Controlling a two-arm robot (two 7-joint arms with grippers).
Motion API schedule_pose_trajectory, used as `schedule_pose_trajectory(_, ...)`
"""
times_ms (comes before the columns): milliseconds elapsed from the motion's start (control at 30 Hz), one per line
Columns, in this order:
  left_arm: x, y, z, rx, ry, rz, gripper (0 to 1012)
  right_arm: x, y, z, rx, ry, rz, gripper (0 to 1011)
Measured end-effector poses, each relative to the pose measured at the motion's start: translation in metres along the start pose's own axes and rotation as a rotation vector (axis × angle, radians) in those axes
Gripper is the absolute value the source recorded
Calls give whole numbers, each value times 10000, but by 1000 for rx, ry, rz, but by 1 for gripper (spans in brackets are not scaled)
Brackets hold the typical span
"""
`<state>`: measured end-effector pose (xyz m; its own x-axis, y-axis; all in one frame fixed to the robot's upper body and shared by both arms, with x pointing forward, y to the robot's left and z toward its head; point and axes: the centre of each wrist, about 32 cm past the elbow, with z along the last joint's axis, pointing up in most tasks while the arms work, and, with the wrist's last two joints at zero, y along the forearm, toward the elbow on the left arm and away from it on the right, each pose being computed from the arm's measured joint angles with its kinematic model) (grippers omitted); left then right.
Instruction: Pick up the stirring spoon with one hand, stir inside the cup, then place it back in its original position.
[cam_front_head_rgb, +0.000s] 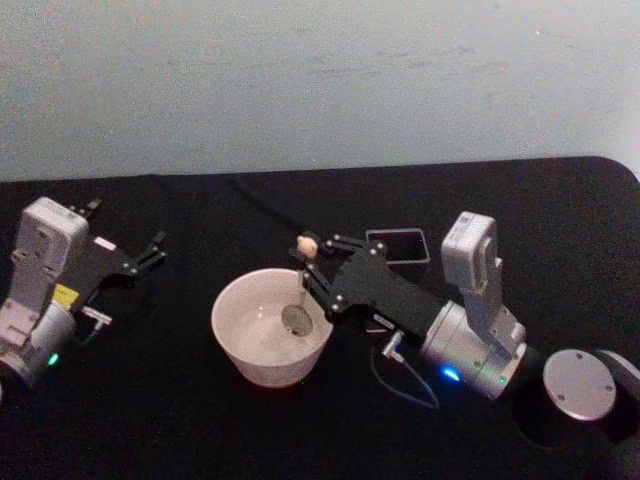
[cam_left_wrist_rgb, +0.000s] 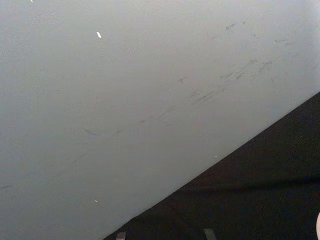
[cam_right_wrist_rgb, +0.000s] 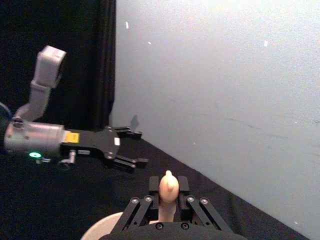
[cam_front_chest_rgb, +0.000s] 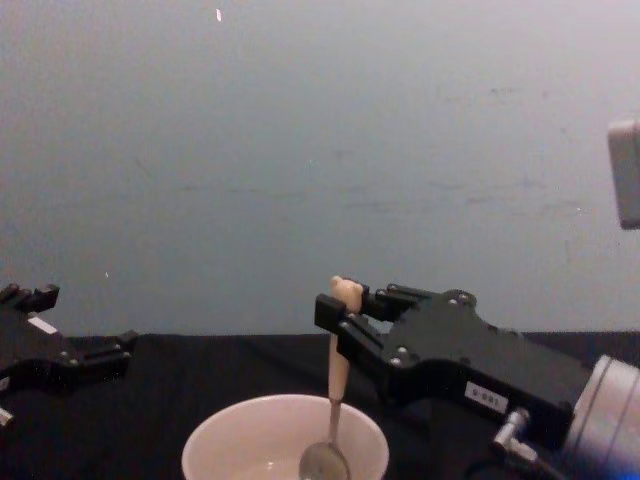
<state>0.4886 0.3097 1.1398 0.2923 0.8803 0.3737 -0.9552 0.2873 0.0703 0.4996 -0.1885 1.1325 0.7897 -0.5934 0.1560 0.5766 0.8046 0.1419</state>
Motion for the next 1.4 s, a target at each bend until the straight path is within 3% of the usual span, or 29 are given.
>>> schedule_pose_trajectory(267,0,0,0,0,0,0,1001,-119,-5,25,7,22,52,212)
schedule_pose_trajectory(533,0,0,0,0,0,0,1001,-186,180,-18,14,19,78,212)
schedule_pose_trajectory(867,0,0,0,0,0,0,1001,-91,363,-66,13,-7,23,212)
schedule_pose_trajectory(1400,0,0,0,0,0,0,1001,31,309,-91,1,-30,-31,212)
